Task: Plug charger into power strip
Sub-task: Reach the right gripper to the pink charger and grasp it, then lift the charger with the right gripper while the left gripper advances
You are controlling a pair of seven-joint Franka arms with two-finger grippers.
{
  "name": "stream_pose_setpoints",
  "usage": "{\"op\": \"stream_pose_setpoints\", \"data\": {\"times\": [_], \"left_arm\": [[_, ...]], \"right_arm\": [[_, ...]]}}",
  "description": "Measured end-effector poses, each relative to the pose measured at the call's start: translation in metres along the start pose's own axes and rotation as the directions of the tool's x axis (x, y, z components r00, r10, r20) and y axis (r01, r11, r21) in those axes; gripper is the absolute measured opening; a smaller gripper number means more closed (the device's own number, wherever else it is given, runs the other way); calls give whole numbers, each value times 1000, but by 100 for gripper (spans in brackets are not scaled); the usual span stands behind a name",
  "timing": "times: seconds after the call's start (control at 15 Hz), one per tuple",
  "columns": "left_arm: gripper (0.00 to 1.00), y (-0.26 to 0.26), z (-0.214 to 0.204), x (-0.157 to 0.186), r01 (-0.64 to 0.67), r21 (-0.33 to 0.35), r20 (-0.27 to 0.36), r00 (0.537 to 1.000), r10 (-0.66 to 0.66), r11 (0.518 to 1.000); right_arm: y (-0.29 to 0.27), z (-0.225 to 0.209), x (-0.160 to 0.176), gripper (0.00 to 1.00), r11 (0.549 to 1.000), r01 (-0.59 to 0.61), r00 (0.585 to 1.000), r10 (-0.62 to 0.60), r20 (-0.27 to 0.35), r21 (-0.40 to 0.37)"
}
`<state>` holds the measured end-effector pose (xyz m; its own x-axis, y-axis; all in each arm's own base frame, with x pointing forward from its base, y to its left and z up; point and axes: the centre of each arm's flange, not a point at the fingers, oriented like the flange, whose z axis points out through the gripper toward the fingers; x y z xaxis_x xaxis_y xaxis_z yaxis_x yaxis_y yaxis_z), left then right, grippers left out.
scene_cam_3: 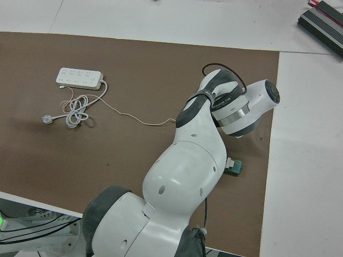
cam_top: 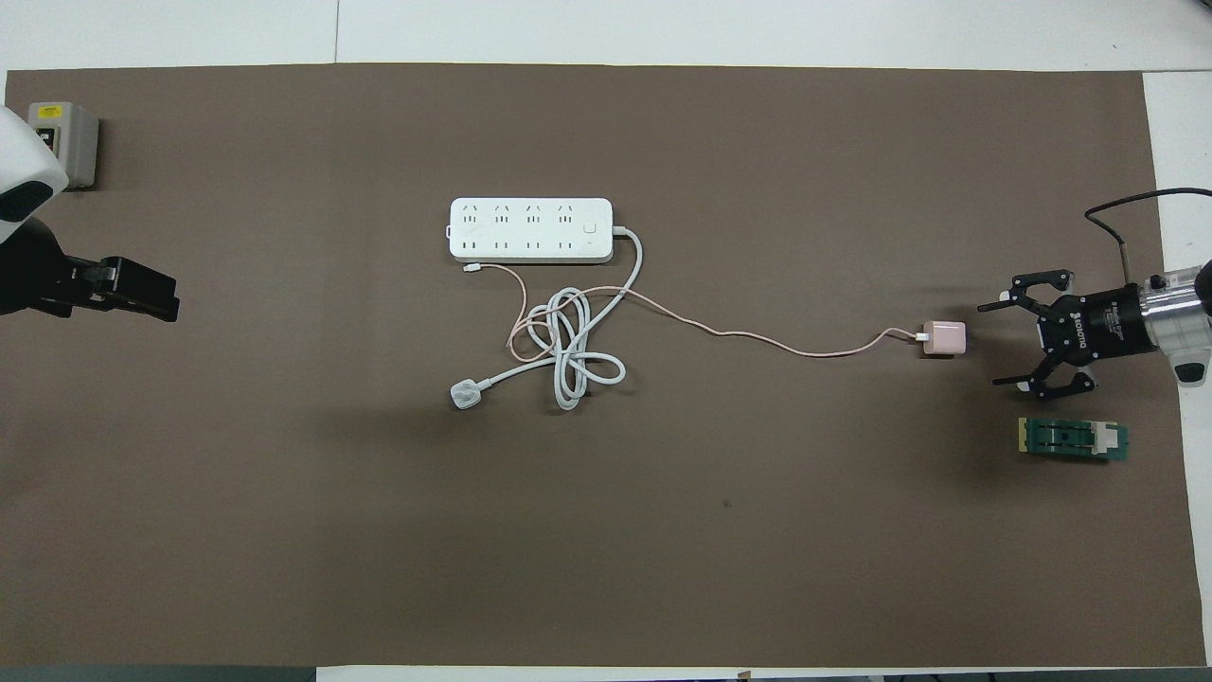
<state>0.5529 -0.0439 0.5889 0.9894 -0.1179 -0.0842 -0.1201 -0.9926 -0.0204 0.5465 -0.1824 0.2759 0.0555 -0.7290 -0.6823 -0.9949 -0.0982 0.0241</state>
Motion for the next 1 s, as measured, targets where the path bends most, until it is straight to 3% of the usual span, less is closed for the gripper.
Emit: {"op": "stream_pose_setpoints", "data": {"times": [0.2,0.6,0.86,0.93,1.0], "left_arm": [[100,-6,0,0,12,-1,0,1000,-12,1000],[100,4,0,0,-6,-1,0,1000,6,1000],[100,9,0,0,-12,-23,-2,1000,12,1000],[100,8,0,0,-3,-66,-3,1000,3,998],[100,5,0,0,14,-122,-3,1000,-14,992]], "right_arm": [[1,18,7,100,999,-34,998,33,53,14],[6,37,16,100,998,-43,998,41,39,38],[2,41,11,58,999,-18,999,17,29,48],[3,39,10,49,999,-12,1000,11,27,53],[3,39,9,48,998,-5,1000,4,22,56]]}}
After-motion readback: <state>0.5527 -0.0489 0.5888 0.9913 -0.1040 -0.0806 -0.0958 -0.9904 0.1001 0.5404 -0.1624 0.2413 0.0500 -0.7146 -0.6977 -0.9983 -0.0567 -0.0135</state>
